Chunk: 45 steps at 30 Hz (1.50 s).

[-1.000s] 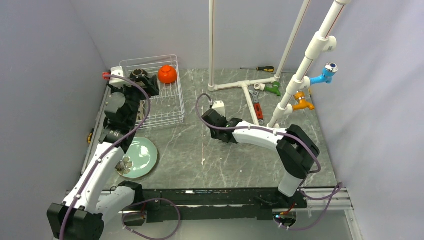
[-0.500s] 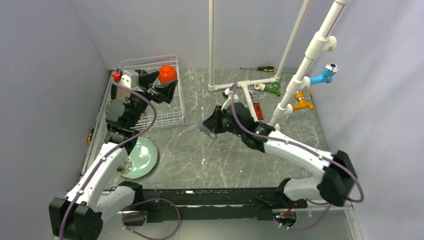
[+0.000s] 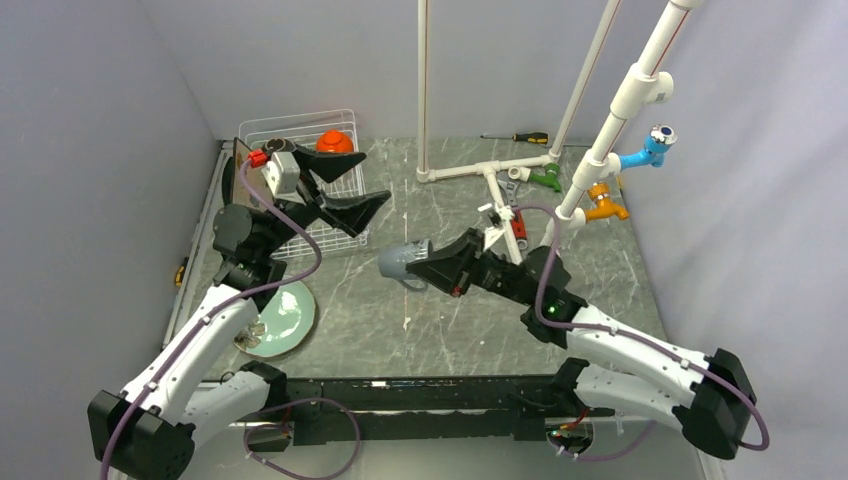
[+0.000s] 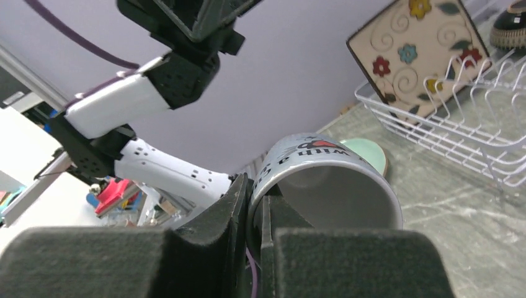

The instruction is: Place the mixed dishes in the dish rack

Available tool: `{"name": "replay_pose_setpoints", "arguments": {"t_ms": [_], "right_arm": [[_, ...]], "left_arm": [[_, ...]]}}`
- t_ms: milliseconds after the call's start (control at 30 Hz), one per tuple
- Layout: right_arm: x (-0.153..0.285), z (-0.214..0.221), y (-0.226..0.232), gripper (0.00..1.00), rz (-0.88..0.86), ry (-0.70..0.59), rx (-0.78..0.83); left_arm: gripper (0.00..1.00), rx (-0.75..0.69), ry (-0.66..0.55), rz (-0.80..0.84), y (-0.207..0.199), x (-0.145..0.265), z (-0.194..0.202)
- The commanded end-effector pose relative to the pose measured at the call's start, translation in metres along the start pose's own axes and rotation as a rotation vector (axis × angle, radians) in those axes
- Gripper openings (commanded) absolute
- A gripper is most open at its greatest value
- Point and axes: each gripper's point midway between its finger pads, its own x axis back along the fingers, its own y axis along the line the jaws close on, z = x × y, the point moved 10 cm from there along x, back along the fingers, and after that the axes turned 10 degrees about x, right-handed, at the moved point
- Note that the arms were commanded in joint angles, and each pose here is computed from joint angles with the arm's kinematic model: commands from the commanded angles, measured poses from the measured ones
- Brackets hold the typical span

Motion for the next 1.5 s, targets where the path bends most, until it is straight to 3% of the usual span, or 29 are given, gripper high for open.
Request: {"name": "replay_pose_setpoints", "arguments": {"t_ms": [0, 233, 333, 600, 833, 1033, 1367, 1467], "right_arm": [[0.021, -0.038, 0.026, 0.00, -0.079, -0.311, 0.066], [0.067, -0.036, 0.019, 0.00, 0.081, -0.641, -0.095], [0.079, -0.036, 0.017, 0.00, 0.116, -0.705, -0.114], [0.086, -0.045, 0.029, 0.00, 0.062, -0.717, -0.065], [0.084, -0.051, 0.039, 0.00, -0.038, -0.725, -0.067], [0.087, -0.052, 0.042, 0.00, -0.080, -0.750, -0.066], [0.090, -0.050, 0.043, 0.00, -0.085, -0.753, -0.068], [0.089, -0.048, 0.044, 0.00, -0.107, -0.729, -0.062]], "left_arm": [[0.99, 0.061, -0.039, 0.101, -0.024, -0.013, -0.014], [0.99, 0.263, 0.038, 0.218, -0.054, -0.037, 0.013], [0.99, 0.297, 0.100, 0.214, -0.064, -0.045, 0.029], [0.99, 0.421, 0.183, 0.133, -0.071, -0.057, 0.056], [0.99, 0.562, 0.151, 0.284, -0.079, -0.059, 0.072], [0.96, 0.540, 0.176, 0.442, -0.095, -0.060, 0.081], [0.82, 0.505, 0.185, 0.495, -0.109, -0.057, 0.083], [0.85, 0.519, 0.179, 0.503, -0.110, -0.057, 0.081]]}}
